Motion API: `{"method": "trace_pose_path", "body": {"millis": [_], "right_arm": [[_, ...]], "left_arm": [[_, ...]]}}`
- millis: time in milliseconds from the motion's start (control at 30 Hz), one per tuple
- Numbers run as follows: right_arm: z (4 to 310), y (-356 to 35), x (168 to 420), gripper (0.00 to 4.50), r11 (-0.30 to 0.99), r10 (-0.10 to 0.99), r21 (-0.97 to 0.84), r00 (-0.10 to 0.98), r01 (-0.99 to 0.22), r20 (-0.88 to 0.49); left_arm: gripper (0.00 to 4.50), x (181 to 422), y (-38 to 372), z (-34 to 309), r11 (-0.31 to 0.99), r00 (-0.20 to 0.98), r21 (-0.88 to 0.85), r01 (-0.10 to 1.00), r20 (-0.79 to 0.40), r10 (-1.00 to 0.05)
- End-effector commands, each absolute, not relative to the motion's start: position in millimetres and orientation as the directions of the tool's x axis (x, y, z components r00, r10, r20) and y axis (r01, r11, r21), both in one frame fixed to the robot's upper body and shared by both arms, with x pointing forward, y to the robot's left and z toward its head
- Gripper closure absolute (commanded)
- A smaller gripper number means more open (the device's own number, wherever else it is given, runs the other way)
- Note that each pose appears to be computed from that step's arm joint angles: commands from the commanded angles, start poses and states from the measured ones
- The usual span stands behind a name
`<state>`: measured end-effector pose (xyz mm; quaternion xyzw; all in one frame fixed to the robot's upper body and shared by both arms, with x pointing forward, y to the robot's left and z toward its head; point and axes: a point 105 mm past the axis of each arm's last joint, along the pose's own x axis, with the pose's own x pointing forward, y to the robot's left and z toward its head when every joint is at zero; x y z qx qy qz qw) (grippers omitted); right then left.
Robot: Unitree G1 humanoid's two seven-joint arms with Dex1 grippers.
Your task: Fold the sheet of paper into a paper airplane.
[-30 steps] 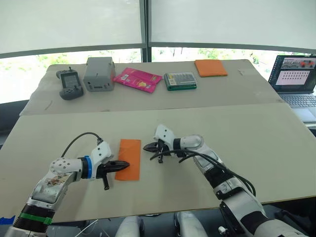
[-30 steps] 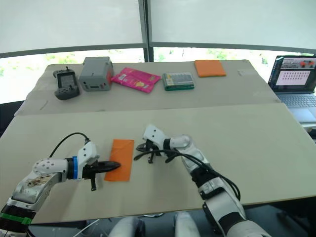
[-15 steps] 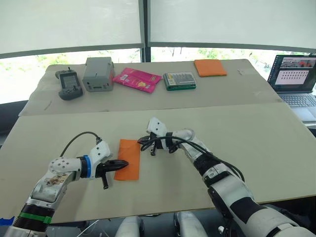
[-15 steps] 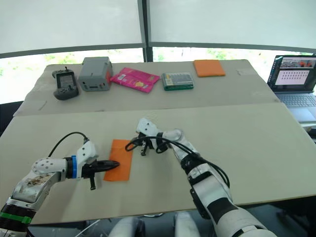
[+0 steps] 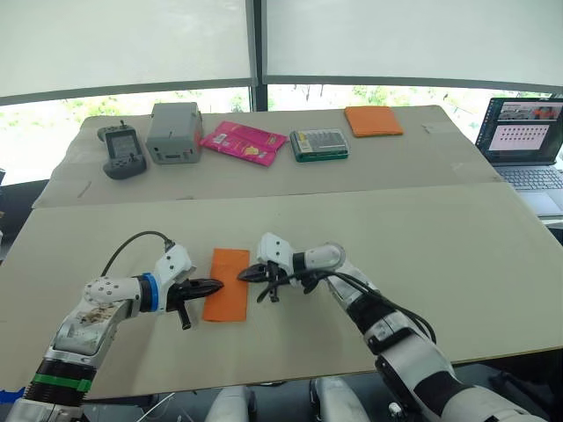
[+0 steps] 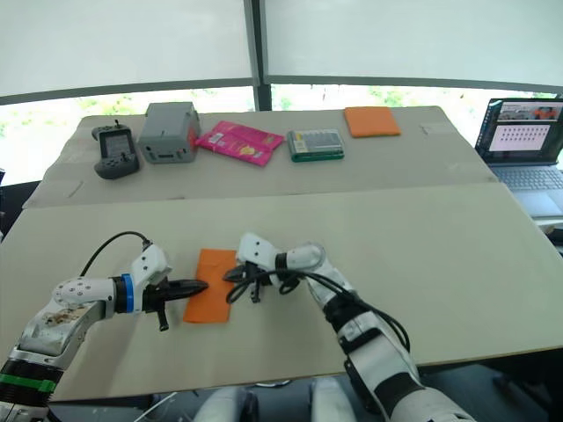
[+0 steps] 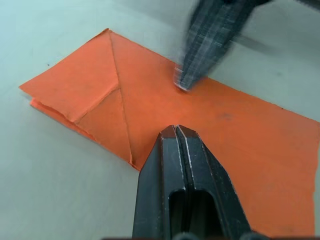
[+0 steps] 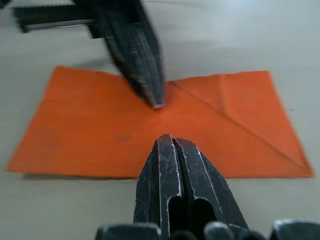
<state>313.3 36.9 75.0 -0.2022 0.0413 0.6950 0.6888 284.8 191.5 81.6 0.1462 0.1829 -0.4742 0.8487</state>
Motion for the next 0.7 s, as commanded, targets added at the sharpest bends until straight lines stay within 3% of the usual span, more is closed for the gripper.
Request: {"method": "trace_pose_path", "body": {"millis": [33,300,400,567,700], "right_arm": [[62,37,285,4.5,-0.124,0.923,-0.134,-0.064,-0.983,-0.378],[46,31,239,4.5,-0.164,0.893,0.083,-0.183,-0.983,-0.41],[47,28,240,4.5,-0.132,0.895,0.094,-0.16,-0.987,-0.416],[81,17,259,4.5,-0.068,0.93,0.02,-0.071,-0.997,-0.36],[124,1,259,4.5,-0.101,0.956,0.016,-0.101,-0.995,-0.277]], "left_arm": [[4.49,284,191,78,0.507,0.474,0.06,0.86,-0.46,-0.751],[4.49,283,183,68,0.503,0.461,0.033,0.864,-0.454,-0.763],[4.49,284,181,69,0.501,0.461,0.03,0.865,-0.444,-0.769],[4.49,284,183,88,0.51,0.477,0.007,0.86,-0.368,-0.798],[4.49,281,191,105,0.522,0.491,0.002,0.853,-0.338,-0.803]]}}
